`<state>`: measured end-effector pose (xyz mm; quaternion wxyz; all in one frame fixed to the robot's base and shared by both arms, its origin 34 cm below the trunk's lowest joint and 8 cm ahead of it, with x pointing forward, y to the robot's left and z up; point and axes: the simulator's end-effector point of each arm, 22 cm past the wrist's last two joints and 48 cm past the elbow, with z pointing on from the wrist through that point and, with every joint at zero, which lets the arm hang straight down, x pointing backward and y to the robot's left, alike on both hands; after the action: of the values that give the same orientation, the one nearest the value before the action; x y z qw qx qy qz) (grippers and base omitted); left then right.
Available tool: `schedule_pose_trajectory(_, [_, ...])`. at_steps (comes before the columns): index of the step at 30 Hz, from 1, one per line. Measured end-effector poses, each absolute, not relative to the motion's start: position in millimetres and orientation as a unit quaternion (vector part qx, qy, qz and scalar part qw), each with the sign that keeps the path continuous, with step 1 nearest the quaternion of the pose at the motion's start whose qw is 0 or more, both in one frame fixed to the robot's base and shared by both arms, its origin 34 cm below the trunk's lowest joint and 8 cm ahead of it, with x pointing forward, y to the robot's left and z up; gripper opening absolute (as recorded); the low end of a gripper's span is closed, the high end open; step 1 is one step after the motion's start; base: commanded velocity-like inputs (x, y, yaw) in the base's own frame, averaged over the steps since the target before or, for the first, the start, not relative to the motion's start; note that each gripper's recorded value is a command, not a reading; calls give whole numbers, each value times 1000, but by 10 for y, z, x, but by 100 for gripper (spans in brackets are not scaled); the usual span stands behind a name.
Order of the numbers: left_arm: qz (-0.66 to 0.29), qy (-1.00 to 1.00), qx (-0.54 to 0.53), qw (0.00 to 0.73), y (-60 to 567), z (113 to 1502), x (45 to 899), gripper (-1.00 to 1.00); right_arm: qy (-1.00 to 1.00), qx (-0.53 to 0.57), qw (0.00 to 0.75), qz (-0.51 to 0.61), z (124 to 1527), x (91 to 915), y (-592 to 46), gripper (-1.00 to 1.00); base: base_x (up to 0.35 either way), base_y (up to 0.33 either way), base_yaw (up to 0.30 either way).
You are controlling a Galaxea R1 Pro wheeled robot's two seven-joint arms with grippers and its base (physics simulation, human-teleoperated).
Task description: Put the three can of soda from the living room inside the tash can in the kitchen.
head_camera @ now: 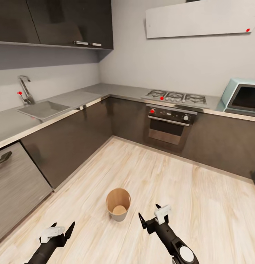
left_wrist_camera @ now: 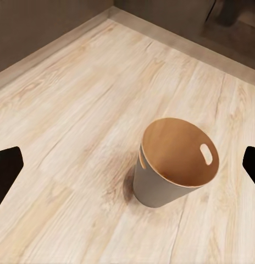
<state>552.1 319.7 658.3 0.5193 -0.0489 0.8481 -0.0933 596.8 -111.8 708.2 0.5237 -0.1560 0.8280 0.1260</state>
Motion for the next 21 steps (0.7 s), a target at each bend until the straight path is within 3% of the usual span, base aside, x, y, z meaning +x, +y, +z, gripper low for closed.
schedule_pose_trajectory(13, [-93,848,-49,520,3199,6588,5524,100,831,-159,518,128,7026,5931,-1090,100,286,-193,1])
schedule_pose_trajectory(21, [-93,846,-49,523,3199,6611,5534,100,831,-171,512,134,6983,5857,-957,100,282,-196,157])
